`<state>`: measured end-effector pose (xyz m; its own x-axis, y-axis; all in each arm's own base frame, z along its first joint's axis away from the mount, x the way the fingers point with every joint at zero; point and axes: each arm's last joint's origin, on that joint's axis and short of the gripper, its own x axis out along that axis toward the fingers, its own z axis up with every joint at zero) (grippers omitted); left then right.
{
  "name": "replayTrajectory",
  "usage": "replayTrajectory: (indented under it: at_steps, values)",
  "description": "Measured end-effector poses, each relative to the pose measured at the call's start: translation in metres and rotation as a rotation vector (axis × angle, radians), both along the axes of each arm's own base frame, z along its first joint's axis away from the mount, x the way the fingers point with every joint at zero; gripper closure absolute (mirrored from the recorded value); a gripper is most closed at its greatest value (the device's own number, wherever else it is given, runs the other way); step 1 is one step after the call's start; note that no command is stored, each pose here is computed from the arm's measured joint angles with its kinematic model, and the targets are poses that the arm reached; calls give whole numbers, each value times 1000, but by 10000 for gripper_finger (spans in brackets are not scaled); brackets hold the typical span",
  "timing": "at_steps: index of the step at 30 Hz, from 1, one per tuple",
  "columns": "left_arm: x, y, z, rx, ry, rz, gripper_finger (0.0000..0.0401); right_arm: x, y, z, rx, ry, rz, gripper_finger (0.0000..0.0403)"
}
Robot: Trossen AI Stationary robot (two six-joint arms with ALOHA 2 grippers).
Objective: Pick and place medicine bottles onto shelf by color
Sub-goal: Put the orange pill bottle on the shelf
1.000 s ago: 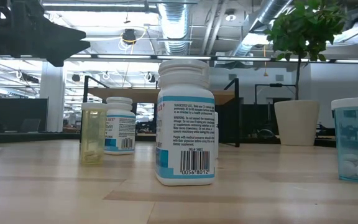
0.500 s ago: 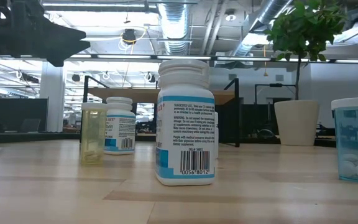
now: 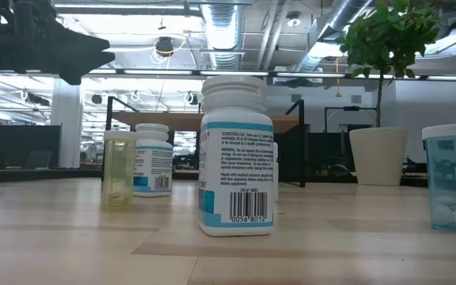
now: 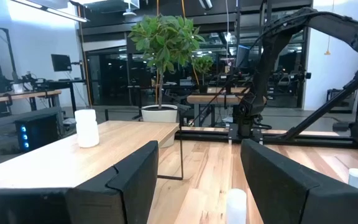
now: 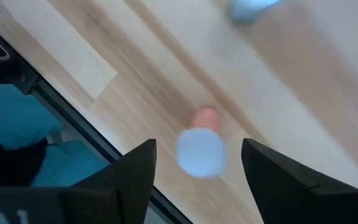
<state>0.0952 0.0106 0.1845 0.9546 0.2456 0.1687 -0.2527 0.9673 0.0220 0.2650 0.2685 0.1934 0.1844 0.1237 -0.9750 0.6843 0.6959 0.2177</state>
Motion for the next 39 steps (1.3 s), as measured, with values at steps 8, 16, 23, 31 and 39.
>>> replayTrajectory:
  at_steps: [8, 16, 23, 31, 39]
  values:
    - [0, 0, 0, 0, -1, 0, 184, 7, 1, -14, 1, 37, 10, 143]
    - [0, 0, 0, 0, 0, -2, 184, 9, -3, -14, 7, 58, 2, 143]
    - [0, 0, 0, 0, 1, -3, 184, 10, -4, -14, 26, 75, -10, 143]
    - [0, 0, 0, 0, 1, -3, 184, 10, -4, -12, 31, 68, -6, 171]
    - [0, 0, 0, 0, 1, -3, 184, 9, -3, -12, 33, 70, -3, 258]
